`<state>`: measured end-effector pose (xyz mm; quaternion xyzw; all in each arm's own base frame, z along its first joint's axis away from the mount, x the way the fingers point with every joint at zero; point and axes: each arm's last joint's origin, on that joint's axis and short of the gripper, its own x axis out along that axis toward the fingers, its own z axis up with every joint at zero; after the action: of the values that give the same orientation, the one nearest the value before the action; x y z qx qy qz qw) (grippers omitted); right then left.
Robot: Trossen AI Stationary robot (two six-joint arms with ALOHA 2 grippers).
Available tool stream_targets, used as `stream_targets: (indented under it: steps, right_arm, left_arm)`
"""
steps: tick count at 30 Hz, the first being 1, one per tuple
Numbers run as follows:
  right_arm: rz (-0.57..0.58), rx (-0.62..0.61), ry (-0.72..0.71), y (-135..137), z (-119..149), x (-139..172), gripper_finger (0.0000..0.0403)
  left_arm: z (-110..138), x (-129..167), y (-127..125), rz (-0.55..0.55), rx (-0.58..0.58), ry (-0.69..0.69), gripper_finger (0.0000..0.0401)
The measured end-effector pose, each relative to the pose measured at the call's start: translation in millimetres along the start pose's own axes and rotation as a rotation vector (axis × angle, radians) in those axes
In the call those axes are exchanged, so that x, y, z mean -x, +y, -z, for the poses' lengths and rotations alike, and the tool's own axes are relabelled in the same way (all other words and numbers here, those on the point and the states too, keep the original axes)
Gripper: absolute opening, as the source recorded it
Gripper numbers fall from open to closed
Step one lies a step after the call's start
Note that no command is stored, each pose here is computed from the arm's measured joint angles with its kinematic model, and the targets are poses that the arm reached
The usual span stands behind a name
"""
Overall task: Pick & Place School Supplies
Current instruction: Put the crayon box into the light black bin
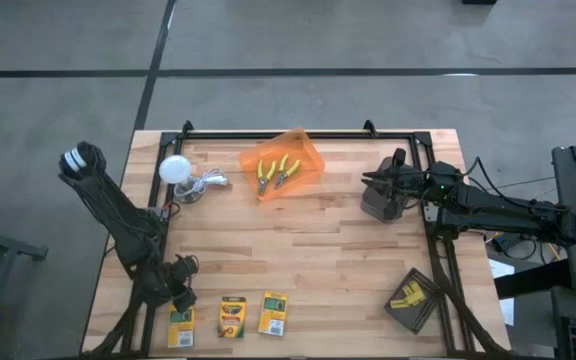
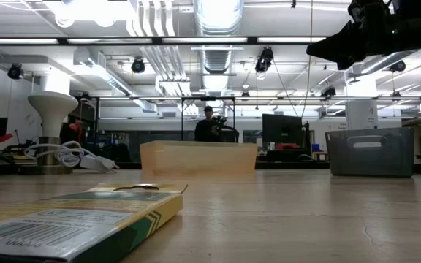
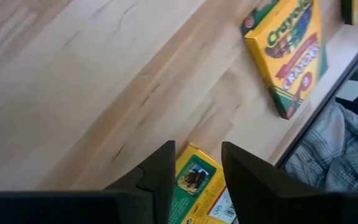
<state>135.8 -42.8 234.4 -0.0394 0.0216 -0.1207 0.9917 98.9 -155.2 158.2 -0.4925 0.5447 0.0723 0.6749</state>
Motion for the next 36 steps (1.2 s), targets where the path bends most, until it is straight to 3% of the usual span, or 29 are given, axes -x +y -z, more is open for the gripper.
stream_targets:
  steps: [20, 36]
  right_arm:
    - [0.000, 0.000, 0.000, 0, 0, 0, 0.0068]
    - [0.000, 0.000, 0.000, 0, 0, 0, 0.0068]
  left_arm:
    - [2, -21, 1, -0.050, 0.001, -0.002, 0.0135]
    - [5, -24, -3, -0.015, 0.008, 0.043, 0.0135]
